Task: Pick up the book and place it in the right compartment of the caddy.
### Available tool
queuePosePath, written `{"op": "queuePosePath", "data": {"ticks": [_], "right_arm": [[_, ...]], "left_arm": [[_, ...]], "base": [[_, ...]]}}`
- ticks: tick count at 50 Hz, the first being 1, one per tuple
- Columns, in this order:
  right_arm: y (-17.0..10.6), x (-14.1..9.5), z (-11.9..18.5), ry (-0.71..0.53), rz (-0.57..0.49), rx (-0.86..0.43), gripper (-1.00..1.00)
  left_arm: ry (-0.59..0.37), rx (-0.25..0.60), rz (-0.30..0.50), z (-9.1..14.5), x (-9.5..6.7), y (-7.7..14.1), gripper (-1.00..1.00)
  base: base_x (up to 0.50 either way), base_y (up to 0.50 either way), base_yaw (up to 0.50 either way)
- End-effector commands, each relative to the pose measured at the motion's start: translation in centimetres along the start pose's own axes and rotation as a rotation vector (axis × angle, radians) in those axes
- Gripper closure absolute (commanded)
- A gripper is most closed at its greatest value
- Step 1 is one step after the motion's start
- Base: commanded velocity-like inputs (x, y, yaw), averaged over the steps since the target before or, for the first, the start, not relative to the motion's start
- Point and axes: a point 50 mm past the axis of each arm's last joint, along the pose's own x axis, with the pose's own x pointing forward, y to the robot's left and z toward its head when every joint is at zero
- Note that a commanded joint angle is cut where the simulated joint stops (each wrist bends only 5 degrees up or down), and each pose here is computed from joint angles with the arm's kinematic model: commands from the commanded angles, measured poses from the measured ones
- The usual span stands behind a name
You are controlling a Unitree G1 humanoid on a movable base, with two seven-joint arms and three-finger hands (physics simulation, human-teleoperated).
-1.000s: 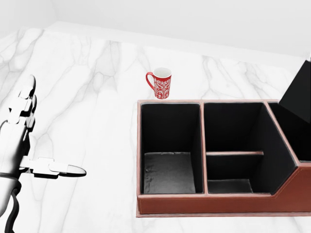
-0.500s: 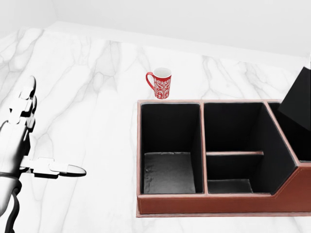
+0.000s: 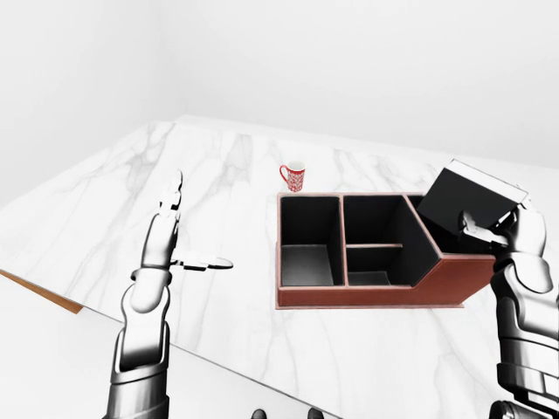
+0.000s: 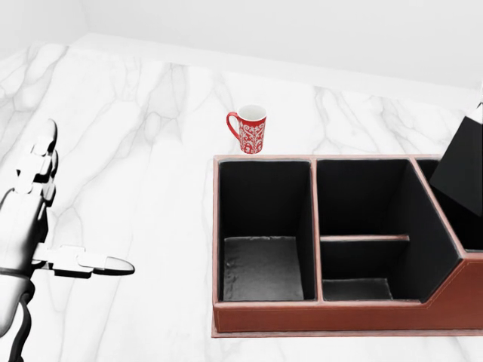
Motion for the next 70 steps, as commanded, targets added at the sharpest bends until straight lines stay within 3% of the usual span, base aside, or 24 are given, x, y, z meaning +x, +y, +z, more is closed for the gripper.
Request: {"op": "queuePosePath", "data": {"ticks": [1, 10, 26, 44, 70], "right_arm": [[-0.3, 0.4, 0.3, -0.002, -0.024, 0.005, 1.00], [-0.6, 0.6, -0.2, 0.024, -0.034, -0.003, 1.00], [-1.1, 1.0, 0.1, 0.022, -0.050, -0.016, 1.00], [-1.0, 1.6, -0.4, 0.059, -0.061, -0.047, 1.00], [-1.2, 1.7, -1.1, 0.054, -0.074, -0.084, 1.00]], "left_arm": [[-0.022, 0.000, -0.016, 0.5, -0.2, -0.1, -1.00], [-0.045, 0.007, -0.017, 1.1, -0.3, 0.0, -1.00], [0.012, -0.006, -0.021, -0.3, 0.0, -0.3, -1.00], [-0.032, 0.009, -0.022, 0.8, -0.2, -0.3, -1.00], [-0.014, 0.007, -0.026, 0.4, -0.2, -0.3, -1.00]], "base": [[0.00, 0.00, 0.00], [0.00, 0.00, 0.00], [0.00, 0.00, 0.00], [0.00, 0.00, 0.00], [0.00, 0.00, 0.00]]}}
